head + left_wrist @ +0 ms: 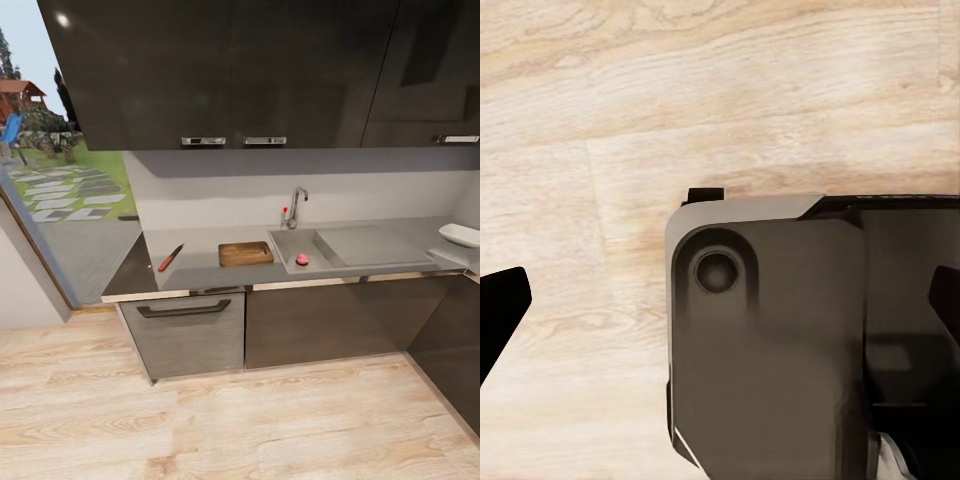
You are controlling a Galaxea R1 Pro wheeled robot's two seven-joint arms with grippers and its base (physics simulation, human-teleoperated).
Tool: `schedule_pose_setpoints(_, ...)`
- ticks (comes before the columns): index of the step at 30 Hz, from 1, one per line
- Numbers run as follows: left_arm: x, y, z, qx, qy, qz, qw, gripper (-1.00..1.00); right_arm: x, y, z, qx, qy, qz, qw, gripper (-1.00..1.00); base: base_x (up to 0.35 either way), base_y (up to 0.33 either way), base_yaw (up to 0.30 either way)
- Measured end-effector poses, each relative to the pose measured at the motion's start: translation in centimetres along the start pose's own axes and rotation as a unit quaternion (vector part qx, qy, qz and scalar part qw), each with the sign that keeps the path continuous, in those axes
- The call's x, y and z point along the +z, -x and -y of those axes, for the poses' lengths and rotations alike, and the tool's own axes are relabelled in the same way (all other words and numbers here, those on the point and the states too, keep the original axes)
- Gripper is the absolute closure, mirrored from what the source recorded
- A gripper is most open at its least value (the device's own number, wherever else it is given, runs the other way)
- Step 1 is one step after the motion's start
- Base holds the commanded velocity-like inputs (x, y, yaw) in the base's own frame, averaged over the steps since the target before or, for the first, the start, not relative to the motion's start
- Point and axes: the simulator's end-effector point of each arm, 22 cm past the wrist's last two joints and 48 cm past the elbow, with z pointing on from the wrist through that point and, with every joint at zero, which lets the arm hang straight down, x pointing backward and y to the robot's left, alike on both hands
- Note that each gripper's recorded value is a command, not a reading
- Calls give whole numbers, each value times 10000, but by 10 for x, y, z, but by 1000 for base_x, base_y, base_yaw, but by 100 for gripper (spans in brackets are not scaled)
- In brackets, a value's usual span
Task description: In the kitchen, take the Vidalia onion out of the sink, dice it on the chopping board with the paring knife, put the diced onion into the bowl on the countertop, then place both the paring knife and the chopping board into the sink.
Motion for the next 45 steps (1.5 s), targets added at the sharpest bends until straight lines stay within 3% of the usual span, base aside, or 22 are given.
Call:
schedule_pose_setpoints(21,-1,6,0,0,0,82,10000,-100,-1,4,-3,31,8,49,10000,-100,0,0,-160)
schedule_pose_setpoints(35,-1,7,0,0,2,92,10000,-100,-2,2,-6,28,39,35,10000,-100,0,-2,-21)
schedule_pose_setpoints(45,-1,8,0,0,0,97,10000,-100,-2,2,-6,24,47,38,10000,-100,0,-242,0)
